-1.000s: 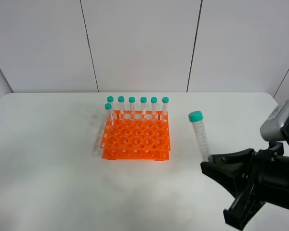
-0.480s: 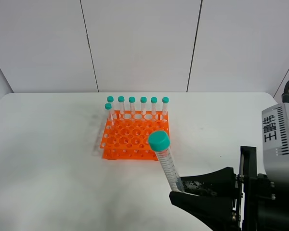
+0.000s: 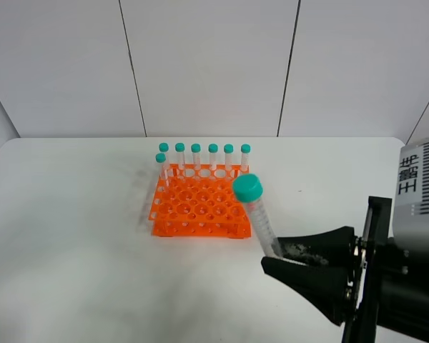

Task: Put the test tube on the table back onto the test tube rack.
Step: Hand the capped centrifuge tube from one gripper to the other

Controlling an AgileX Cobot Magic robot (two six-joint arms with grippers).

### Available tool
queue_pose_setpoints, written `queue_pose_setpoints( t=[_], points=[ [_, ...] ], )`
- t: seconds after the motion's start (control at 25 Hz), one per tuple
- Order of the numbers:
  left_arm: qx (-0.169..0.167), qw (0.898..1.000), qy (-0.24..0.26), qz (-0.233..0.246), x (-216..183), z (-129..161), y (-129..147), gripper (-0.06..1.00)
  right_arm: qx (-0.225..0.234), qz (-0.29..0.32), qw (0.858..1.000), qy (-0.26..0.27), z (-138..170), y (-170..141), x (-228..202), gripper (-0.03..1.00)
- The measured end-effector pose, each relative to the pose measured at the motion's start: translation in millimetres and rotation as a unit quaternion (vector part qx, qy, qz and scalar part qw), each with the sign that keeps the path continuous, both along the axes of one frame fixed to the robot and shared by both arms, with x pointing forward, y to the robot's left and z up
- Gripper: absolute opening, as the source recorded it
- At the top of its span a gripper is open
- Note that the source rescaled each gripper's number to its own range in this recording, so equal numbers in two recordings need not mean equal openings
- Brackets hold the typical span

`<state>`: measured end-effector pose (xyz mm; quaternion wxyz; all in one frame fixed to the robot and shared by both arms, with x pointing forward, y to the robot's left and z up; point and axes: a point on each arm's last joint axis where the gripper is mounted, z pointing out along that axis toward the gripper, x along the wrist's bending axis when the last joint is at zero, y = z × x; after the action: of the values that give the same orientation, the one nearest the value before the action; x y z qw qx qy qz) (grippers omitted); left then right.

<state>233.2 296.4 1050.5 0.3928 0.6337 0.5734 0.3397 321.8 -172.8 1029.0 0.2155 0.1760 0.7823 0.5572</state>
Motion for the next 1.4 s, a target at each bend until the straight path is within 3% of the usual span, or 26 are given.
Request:
queue_pose_setpoints(
  t=[0.16, 0.64, 0.8, 1.0, 1.28, 1.4],
  points=[
    [0.001, 1.0, 0.0, 0.0, 0, 0, 0, 0.72, 0.0, -0.029, 1.0, -0.003, 0, -5, 8, 0.01],
    [-0.003, 1.0, 0.0, -0.01, 0, 0, -1, 0.72, 0.01, -0.034, 0.999, -0.008, 2, -5, 9, 0.01],
    [-0.008, 0.994, 0.001, -0.105, -1, 0, -1, 0.72, 0.01, -0.034, 0.999, -0.008, 2, -5, 9, 0.01],
    [-0.001, 0.976, -0.001, -0.219, -2, 0, 1, 0.72, 0.01, -0.034, 0.999, -0.007, 2, -5, 9, 0.01],
    [0.013, 0.962, -0.01, -0.271, -3, 1, 0, 0.72, 0.01, -0.034, 0.999, -0.007, 2, -5, 9, 0.01],
    [-0.012, 0.951, -0.043, -0.306, -7, 11, -6, 0.72, 0.013, -0.035, 0.999, -0.004, 2, -5, 9, 0.01]
  ],
)
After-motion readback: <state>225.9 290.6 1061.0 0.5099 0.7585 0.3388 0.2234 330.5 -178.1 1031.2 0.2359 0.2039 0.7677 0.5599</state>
